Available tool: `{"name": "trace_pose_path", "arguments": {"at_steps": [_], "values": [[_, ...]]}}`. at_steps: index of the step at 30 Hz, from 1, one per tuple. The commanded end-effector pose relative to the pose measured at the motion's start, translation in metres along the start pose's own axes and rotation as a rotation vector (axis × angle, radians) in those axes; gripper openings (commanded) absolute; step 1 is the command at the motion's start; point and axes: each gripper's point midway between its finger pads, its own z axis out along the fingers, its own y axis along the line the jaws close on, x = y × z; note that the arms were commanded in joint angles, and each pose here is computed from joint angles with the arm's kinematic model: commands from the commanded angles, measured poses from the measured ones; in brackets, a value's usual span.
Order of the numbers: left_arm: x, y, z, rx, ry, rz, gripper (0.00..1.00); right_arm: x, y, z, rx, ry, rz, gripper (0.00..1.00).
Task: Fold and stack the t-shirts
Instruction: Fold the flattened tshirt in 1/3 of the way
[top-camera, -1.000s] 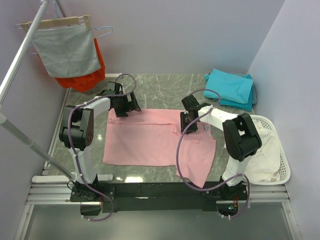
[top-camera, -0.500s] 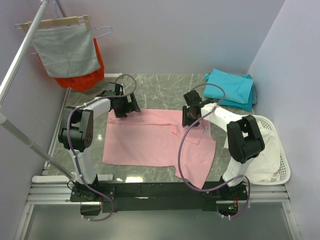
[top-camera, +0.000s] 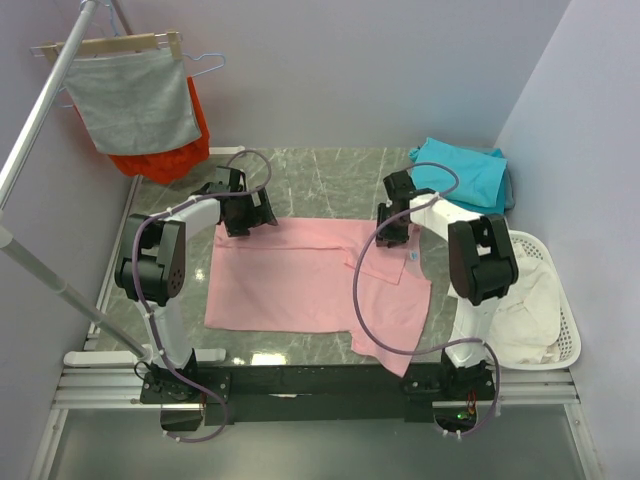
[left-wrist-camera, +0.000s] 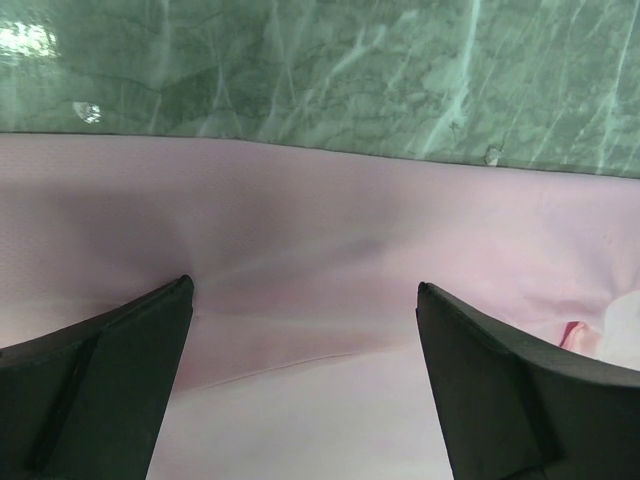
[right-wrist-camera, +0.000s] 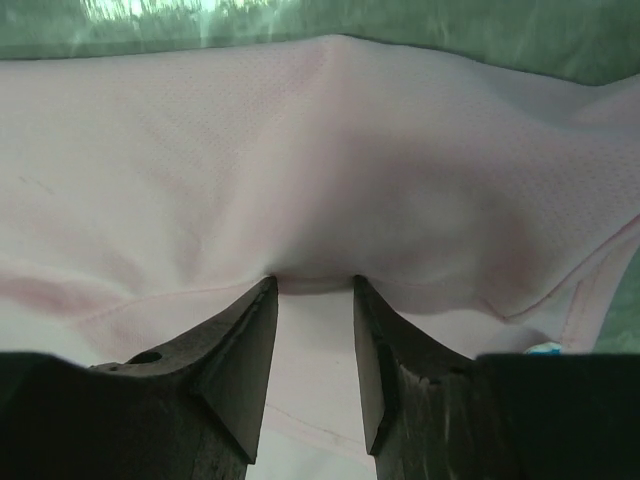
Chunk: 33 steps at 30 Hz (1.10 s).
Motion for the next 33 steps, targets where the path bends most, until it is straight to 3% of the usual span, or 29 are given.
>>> {"name": "trace_pose_path", "arguments": {"at_steps": [1,8,14,20,23,28,29,33], "values": [[-0.009,0.013,0.001,-0.074,-0.024,-0.001,0.99,-0.020,0.007,0.012,-0.020,0.012,-0.030,0.44],[-0.024,0.032,0.018,-0.105,-0.019,-0.052,0.99,-0.060,0.024,0.024,-0.050,0.050,-0.033,0.45],[-0.052,0.038,0.027,-0.095,-0.052,-0.050,0.99,-0.107,0.040,0.030,-0.061,0.006,-0.055,0.45],[-0.087,0.015,0.005,-0.023,-0.176,-0.010,0.99,-0.152,0.055,-0.020,-0.134,-0.236,-0.085,0.51],[-0.096,0.005,-0.029,-0.013,-0.269,-0.009,0.99,-0.171,0.060,-0.094,-0.195,-0.468,-0.074,0.54],[-0.085,0.010,-0.078,-0.058,-0.362,-0.024,1.00,-0.123,0.038,-0.113,-0.155,-0.446,-0.028,0.57],[-0.080,0.012,-0.083,-0.063,-0.366,-0.028,0.99,-0.114,0.036,-0.124,-0.157,-0.455,-0.008,0.64],[-0.030,0.036,-0.093,-0.113,-0.326,-0.086,0.99,-0.050,0.010,-0.109,-0.110,-0.349,0.038,0.66]]}}
